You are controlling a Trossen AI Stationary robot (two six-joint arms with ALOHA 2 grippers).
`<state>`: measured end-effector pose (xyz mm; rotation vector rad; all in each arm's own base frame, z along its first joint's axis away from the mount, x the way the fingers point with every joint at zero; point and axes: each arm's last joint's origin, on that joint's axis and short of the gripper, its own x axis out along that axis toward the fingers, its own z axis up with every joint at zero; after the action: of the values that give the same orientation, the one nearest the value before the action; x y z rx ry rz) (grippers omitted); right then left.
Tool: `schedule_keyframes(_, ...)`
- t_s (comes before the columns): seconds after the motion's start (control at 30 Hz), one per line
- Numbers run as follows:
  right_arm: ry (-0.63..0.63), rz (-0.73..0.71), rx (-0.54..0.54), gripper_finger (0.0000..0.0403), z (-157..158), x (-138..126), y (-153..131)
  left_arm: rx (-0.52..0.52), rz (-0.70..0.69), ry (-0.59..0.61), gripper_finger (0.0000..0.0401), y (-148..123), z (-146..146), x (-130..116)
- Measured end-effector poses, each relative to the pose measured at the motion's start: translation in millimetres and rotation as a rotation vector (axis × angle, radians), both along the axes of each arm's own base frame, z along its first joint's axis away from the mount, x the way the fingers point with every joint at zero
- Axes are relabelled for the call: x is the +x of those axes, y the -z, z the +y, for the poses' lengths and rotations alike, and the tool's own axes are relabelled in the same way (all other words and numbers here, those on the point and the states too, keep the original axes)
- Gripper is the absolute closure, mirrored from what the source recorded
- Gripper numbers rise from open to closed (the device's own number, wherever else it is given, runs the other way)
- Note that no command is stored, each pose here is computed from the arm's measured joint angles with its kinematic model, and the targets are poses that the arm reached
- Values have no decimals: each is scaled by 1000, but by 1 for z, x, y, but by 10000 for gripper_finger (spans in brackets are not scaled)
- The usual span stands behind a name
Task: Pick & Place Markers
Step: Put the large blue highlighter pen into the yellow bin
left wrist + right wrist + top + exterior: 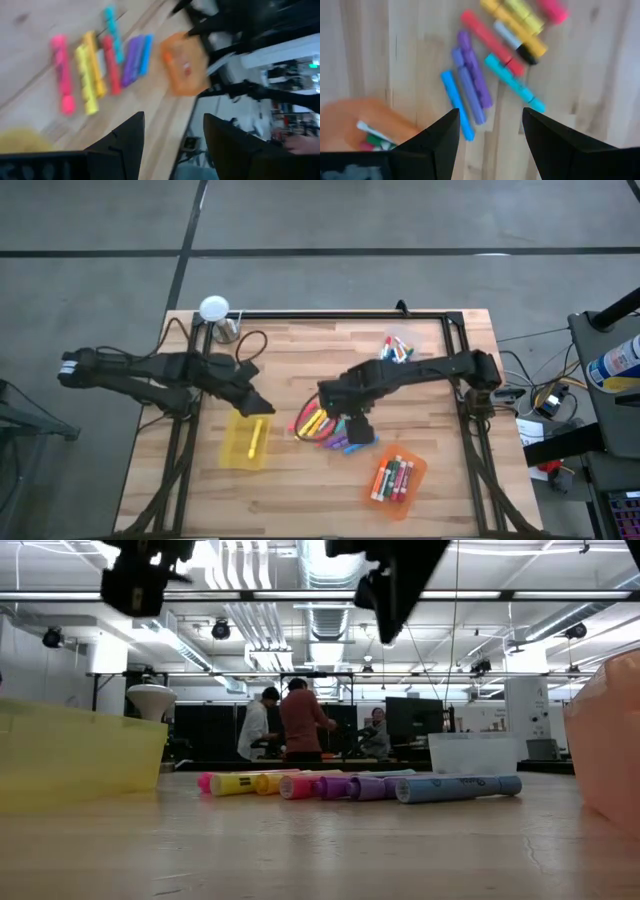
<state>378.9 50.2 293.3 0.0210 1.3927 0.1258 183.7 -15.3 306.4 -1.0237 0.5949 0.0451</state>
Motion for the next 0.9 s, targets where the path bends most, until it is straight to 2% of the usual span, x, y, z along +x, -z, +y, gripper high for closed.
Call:
schedule_keyframes(0.13, -54, 49, -9, 195, 15, -5, 21, 42, -129, 15, 207, -24, 0, 2)
schedule_keyframes(0.4, -113, 81, -16, 195, 35, -12, 58, 47, -382, 11, 207, -65, 0, 3)
schedule_keyframes(0.7, -122, 67, -15, 195, 39, -18, 99, 89, -512, -12, 207, -88, 1, 1)
schedule_keyframes(0.9, -113, 93, -11, 195, 41, -27, 117, 75, -619, -28, 207, -100, 2, 0)
